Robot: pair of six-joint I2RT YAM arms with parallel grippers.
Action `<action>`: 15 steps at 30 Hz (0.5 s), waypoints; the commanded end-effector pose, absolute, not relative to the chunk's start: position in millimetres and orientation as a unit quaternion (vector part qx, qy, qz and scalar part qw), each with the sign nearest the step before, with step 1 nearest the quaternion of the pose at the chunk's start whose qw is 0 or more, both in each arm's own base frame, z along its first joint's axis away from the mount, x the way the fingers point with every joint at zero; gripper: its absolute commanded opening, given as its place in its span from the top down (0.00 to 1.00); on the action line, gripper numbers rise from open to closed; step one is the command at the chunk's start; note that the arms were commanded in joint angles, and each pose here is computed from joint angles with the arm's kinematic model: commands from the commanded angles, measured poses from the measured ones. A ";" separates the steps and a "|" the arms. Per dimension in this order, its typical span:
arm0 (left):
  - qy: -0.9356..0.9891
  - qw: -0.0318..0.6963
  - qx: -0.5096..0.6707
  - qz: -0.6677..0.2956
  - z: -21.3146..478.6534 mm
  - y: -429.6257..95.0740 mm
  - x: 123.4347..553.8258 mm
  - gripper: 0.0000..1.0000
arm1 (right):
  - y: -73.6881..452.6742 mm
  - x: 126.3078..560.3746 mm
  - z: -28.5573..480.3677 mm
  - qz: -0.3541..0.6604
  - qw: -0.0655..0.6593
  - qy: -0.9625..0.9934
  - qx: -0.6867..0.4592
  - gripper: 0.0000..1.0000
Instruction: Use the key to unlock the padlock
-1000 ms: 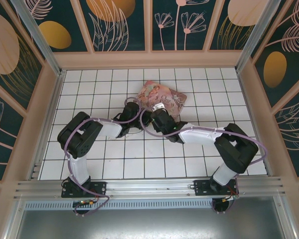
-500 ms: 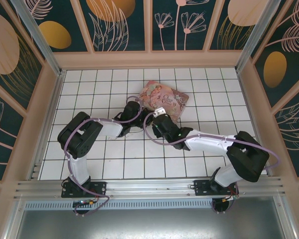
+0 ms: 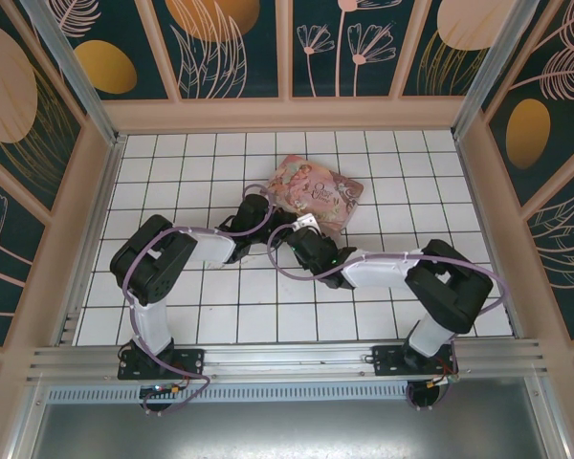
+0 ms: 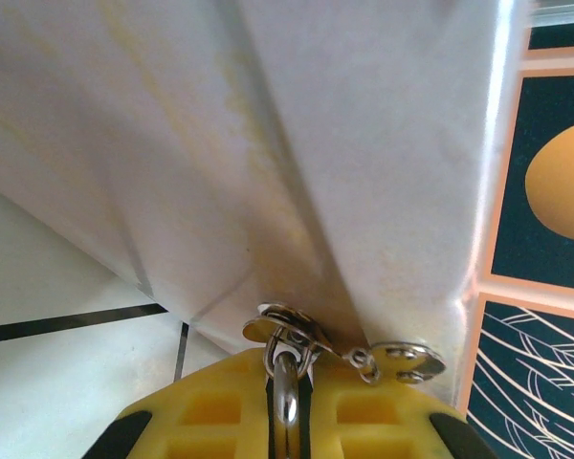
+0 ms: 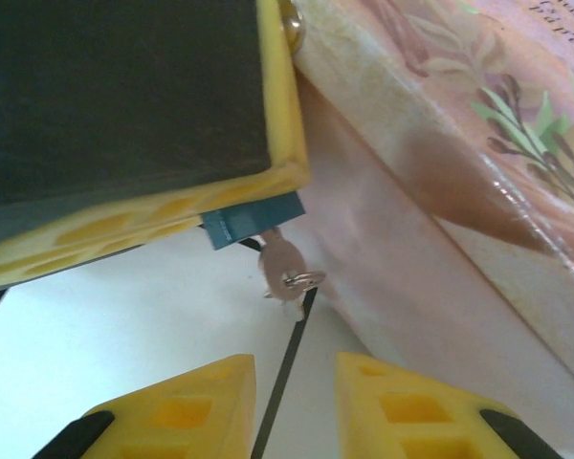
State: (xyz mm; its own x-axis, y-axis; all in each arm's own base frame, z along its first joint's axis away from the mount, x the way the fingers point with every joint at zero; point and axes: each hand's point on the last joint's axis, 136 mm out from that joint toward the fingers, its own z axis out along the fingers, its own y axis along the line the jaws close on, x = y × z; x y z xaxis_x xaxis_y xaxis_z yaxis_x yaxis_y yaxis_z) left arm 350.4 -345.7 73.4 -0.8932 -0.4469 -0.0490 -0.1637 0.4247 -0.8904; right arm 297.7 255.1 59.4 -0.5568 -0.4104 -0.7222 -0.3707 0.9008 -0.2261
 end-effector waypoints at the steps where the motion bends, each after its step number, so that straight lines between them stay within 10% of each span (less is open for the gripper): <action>1: 0.820 0.144 -0.159 -0.531 100.9 -355.1 348.7 1.00 | 256.4 313.9 72.1 -0.049 0.447 0.869 -0.209 0.73; 15: 0.819 0.137 -0.160 -0.533 98.7 -352.9 343.3 1.00 | 264.2 350.3 82.5 -0.044 0.467 0.865 -0.177 0.83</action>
